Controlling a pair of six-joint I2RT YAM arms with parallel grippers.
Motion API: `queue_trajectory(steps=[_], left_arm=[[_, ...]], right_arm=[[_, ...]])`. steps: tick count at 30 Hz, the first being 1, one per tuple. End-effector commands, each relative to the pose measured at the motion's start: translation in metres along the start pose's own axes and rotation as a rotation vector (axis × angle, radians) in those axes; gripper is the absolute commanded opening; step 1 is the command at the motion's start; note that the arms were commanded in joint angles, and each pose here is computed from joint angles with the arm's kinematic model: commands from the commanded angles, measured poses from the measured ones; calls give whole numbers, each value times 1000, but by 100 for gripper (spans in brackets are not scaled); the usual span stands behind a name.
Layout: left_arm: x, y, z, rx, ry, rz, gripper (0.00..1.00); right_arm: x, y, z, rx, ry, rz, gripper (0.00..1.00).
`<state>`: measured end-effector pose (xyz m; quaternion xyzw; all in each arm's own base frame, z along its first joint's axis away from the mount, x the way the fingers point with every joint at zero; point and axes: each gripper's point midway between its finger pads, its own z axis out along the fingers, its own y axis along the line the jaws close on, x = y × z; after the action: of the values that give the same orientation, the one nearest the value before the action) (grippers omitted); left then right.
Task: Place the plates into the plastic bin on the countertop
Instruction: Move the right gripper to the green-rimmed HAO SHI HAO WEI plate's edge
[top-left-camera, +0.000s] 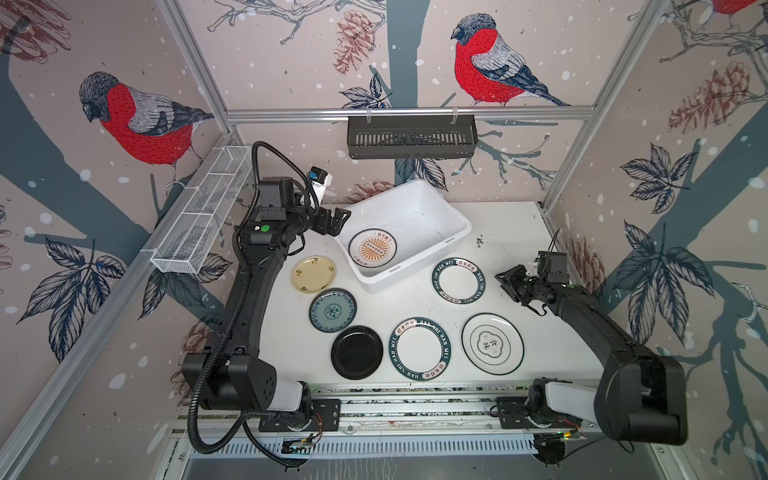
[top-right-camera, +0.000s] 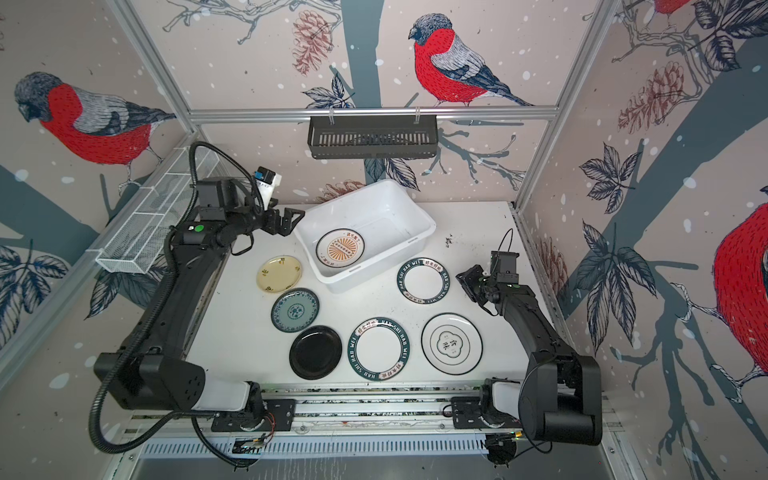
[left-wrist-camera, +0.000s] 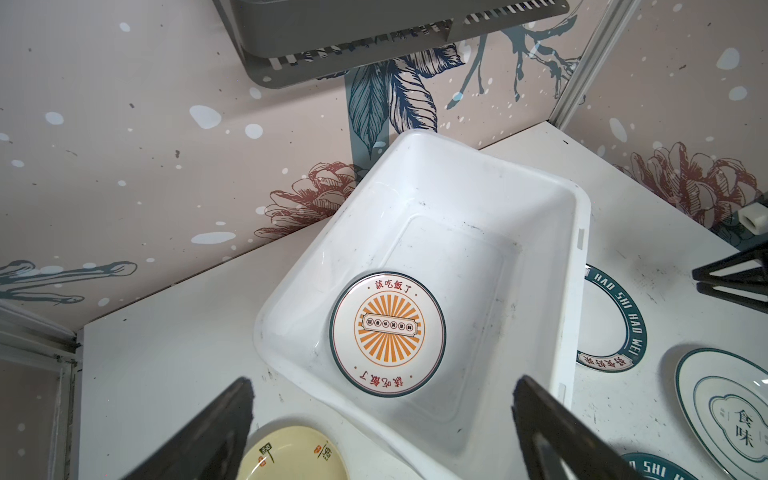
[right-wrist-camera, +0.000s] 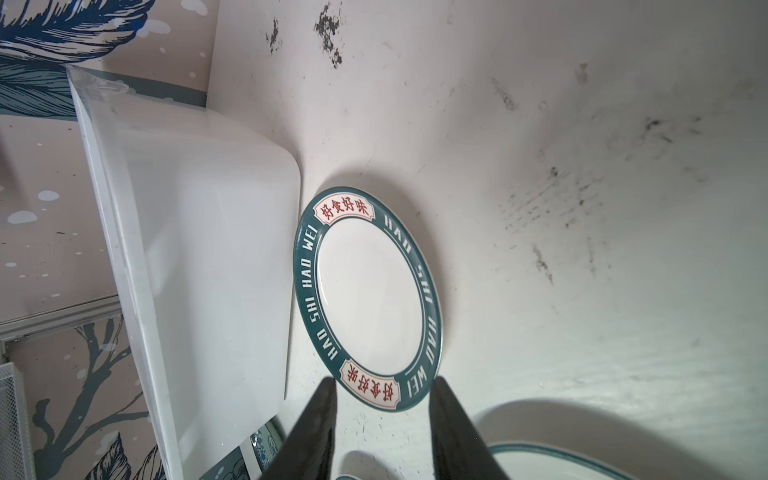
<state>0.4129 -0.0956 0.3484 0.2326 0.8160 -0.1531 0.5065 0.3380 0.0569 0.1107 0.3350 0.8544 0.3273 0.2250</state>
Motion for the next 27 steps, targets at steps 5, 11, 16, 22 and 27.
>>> queue_trajectory(steps=[5,11,16,22,27], left_arm=[[2,-7,-1,7,-8,10,96],[-2,-8,2,14,-14,12,96],[1,-8,2,8,-13,10,97],[1,-7,2,0,-15,4,97],[3,-7,2,1,-15,-4,96]], right_arm=[[-5,-8,23,-1,80,-71,39],[0,-18,43,-3,134,-62,38],[5,-16,58,-11,176,-74,37],[10,-20,72,-3,207,-87,35],[11,-25,80,9,218,-88,30]])
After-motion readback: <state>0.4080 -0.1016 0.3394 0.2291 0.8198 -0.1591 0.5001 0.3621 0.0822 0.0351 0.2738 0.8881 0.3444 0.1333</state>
